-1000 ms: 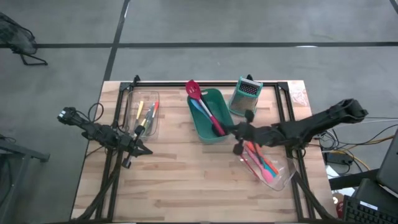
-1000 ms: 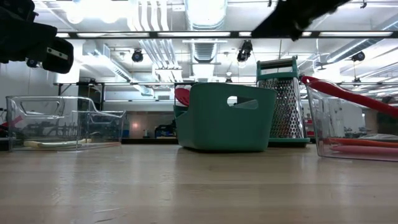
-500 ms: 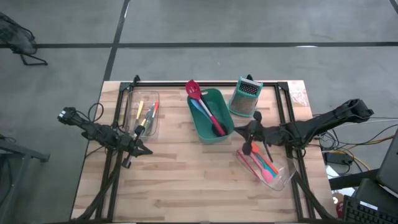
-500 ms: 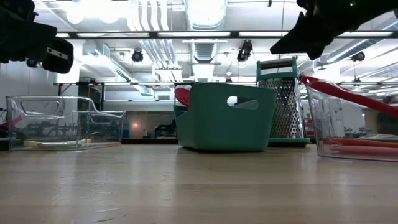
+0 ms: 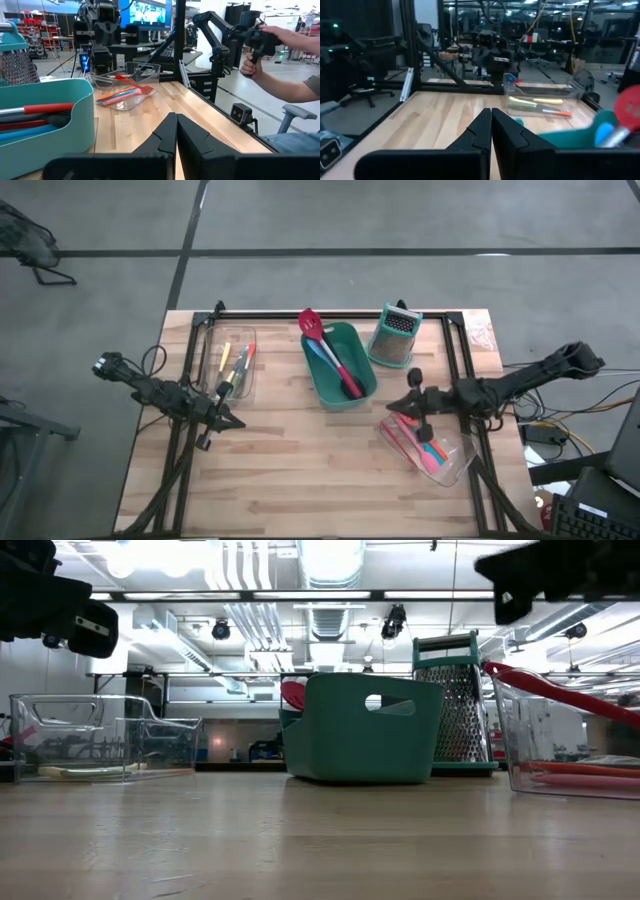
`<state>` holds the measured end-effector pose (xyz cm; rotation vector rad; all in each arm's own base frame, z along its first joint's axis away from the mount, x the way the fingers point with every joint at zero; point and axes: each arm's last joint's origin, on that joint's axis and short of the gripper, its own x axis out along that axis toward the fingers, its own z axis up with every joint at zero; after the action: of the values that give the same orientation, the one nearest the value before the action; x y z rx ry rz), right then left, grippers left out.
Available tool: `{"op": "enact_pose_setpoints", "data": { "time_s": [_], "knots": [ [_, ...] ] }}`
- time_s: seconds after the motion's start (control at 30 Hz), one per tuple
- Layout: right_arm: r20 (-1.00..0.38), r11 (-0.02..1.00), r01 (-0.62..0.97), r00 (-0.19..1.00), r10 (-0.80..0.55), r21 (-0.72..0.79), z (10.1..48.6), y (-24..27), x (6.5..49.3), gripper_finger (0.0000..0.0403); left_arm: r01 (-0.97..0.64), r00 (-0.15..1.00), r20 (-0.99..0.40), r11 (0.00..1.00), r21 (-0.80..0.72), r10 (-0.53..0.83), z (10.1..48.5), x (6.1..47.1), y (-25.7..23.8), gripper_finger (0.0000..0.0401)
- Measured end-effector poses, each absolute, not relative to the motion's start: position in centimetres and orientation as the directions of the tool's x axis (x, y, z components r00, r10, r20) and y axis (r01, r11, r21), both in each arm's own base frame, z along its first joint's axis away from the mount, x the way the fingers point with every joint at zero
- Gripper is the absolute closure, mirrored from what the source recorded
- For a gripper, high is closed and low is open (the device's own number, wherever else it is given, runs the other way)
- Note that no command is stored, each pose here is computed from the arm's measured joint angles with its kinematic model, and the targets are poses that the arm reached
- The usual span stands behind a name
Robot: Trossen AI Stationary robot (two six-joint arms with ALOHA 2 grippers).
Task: Pick & Place Kitchen Items
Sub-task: Return to Home Position
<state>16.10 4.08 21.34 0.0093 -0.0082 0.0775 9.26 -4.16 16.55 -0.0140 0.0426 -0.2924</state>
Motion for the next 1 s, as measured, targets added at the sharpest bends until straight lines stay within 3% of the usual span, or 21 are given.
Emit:
{"op": "enact_pose_setpoints", "data": {
  "time_s": [0.37, 0.6, 0.77, 1.0],
  "knots": [
    [0.103, 0.995, -0.072, 0.992, 0.079, -0.073, 19.1, 3.1, 12.9, 0.0394, 0.288, 0.957, -0.040, 0.957, -0.020, -0.288, 16.5, 9.3, -4.2, 0.0389],
    [0.040, 0.998, -0.064, 0.997, 0.065, -0.030, 17.2, 2.8, 11.9, 0.0394, 0.288, 0.957, -0.040, 0.957, -0.020, -0.289, 16.5, 9.3, -4.2, 0.0389],
    [0.142, 0.998, -0.056, 0.988, 0.058, -0.021, 18.3, 2.4, 11.0, 0.0394, 0.288, 0.957, -0.040, 0.957, -0.020, -0.289, 16.5, 9.3, -4.2, 0.0389],
    [0.066, 1.000, 0.015, 0.998, -0.015, -0.007, 17.3, 1.3, 9.8, 0.0394, 0.288, 0.957, -0.040, 0.957, -0.020, -0.289, 16.5, 9.3, -4.2, 0.0389]
  ]
}}
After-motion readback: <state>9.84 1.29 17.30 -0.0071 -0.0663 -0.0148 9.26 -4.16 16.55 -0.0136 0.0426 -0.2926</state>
